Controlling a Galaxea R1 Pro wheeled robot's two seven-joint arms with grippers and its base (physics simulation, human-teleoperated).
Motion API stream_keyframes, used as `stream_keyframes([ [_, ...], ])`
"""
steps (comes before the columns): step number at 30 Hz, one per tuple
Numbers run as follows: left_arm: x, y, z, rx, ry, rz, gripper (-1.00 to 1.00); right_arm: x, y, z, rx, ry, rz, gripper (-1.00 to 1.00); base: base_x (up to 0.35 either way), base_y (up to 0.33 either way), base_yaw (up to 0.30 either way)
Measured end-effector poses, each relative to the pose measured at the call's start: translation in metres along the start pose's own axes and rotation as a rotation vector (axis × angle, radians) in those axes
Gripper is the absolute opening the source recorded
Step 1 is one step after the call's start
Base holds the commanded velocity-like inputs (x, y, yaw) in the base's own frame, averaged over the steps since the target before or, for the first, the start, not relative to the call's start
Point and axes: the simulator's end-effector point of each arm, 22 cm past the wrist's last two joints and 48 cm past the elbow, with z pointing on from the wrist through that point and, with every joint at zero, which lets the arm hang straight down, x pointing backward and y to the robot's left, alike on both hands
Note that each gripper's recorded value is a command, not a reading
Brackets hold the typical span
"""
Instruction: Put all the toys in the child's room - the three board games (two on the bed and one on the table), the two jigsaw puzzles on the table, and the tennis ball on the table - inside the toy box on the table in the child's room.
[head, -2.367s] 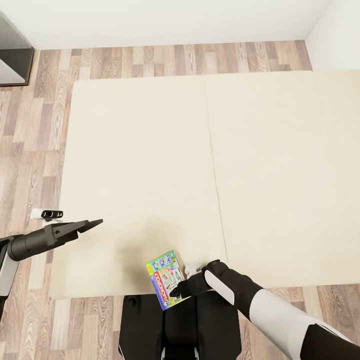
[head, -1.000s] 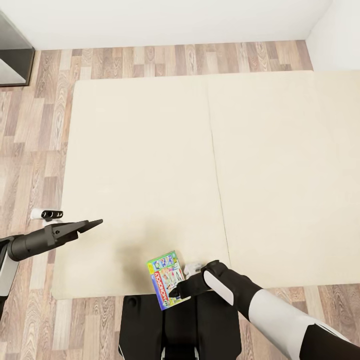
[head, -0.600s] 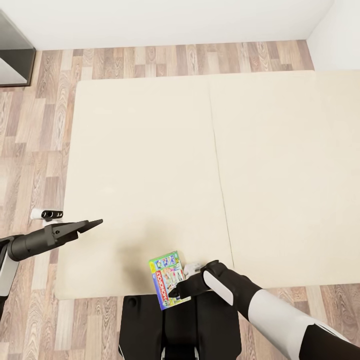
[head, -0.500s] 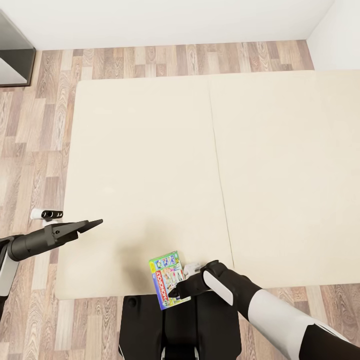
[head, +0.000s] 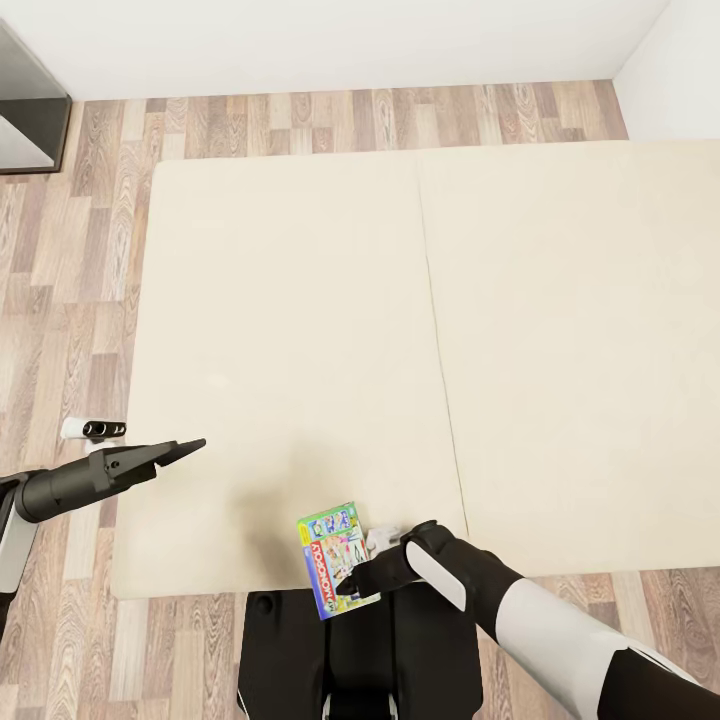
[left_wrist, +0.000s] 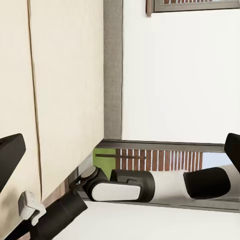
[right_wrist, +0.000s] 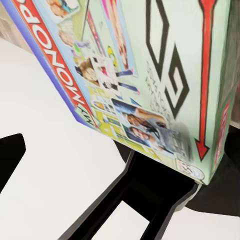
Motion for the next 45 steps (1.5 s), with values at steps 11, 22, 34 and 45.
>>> stream_keyframes([
  [11,0.0002,0.0,0.0001,0.0,0.001,0.0,1.0,0.0,-0.0005,-0.0001,0.001,0.0,-0.001,1.0,0.0,0.0,0.0],
  [22,0.0002,0.0,0.0001,0.0,0.0,0.0,1.0,-0.0002,0.0006,0.0002,0.0,0.0,-0.001,1.0,0.0,0.016,0.0],
  [34,0.0002,0.0,0.0001,0.0,0.0,0.0,1.0,-0.002,0.0019,0.0005,-0.001,-0.008,-0.004,1.0,0.0,0.032,0.0],
  [45,0.0002,0.0,0.0,0.0,0.0,0.0,1.0,-0.0046,0.0033,0.0035,-0.006,-0.043,-0.005,1.0,0.0,0.037,0.0],
])
